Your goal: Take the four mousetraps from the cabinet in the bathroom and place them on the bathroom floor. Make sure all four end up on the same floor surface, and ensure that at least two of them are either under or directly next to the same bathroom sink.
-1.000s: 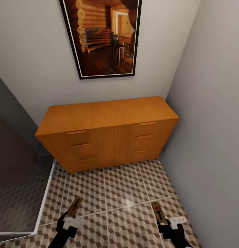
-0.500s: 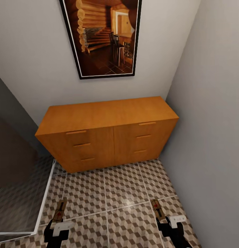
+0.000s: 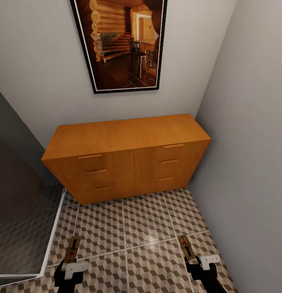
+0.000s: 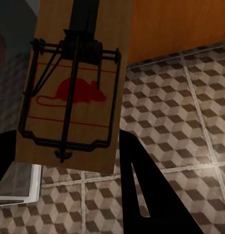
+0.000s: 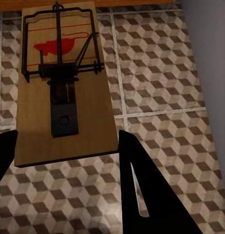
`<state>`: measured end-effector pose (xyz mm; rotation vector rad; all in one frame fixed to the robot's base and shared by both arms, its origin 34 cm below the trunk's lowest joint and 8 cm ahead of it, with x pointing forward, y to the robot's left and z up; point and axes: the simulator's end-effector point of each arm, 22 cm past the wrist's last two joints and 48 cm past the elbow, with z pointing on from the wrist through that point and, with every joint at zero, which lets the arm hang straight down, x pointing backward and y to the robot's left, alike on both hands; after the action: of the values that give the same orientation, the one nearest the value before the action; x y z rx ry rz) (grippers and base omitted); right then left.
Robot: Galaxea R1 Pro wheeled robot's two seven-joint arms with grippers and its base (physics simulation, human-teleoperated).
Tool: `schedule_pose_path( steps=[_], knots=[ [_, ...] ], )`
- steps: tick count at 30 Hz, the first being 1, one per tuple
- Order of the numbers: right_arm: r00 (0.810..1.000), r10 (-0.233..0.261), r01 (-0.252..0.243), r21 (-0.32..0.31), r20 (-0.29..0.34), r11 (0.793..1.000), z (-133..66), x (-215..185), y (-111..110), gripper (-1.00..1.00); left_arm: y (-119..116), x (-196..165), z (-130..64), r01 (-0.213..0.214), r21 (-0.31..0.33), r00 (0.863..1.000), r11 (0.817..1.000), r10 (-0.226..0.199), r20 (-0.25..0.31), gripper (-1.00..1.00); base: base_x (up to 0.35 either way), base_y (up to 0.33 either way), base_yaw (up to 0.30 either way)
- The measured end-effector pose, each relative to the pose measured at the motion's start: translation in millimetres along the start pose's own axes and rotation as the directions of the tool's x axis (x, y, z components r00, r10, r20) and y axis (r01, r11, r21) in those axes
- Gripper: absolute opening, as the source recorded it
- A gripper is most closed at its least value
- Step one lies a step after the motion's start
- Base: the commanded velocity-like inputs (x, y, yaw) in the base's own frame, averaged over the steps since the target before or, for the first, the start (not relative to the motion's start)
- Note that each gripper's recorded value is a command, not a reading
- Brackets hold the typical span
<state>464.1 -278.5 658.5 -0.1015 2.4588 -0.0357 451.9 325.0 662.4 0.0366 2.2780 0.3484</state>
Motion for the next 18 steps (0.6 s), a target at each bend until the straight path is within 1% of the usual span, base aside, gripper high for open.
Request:
schedule_pose_path(
  steps=[2, 7, 12, 18],
  knots=[
    [1.000, 0.000, 0.000, 0.000, 0.010, 1.000, 0.0, -2.0, 0.1, -1.00, 0.2, 0.1, 0.0, 0.000, -0.001, 1.000, 1.000, 0.000, 0.000, -1.00, 0.000, 0.000, 0.000],
    [0.998, -0.002, 0.002, 0.001, 0.065, 1.000, -0.6, -14.1, -0.7, -1.00, 0.3, 0.1, 0.0, 0.001, -0.002, 1.000, 1.000, -0.001, 0.000, -1.00, 0.000, 0.000, 0.000],
    [0.998, -0.002, 0.002, 0.001, 0.070, 1.000, -0.7, -14.8, -1.0, -1.00, 0.2, 2.0, -0.1, -0.002, -0.001, 1.000, 1.000, 0.002, -0.009, -1.00, 0.000, 0.000, 0.000],
    [0.999, 0.000, 0.000, -0.001, 0.052, 1.000, -1.9, -5.8, 0.5, -1.00, 0.2, 4.3, -0.2, -0.005, -0.001, 1.000, 1.000, 0.005, -0.019, -1.00, 0.000, 0.000, 0.000]
  ],
)
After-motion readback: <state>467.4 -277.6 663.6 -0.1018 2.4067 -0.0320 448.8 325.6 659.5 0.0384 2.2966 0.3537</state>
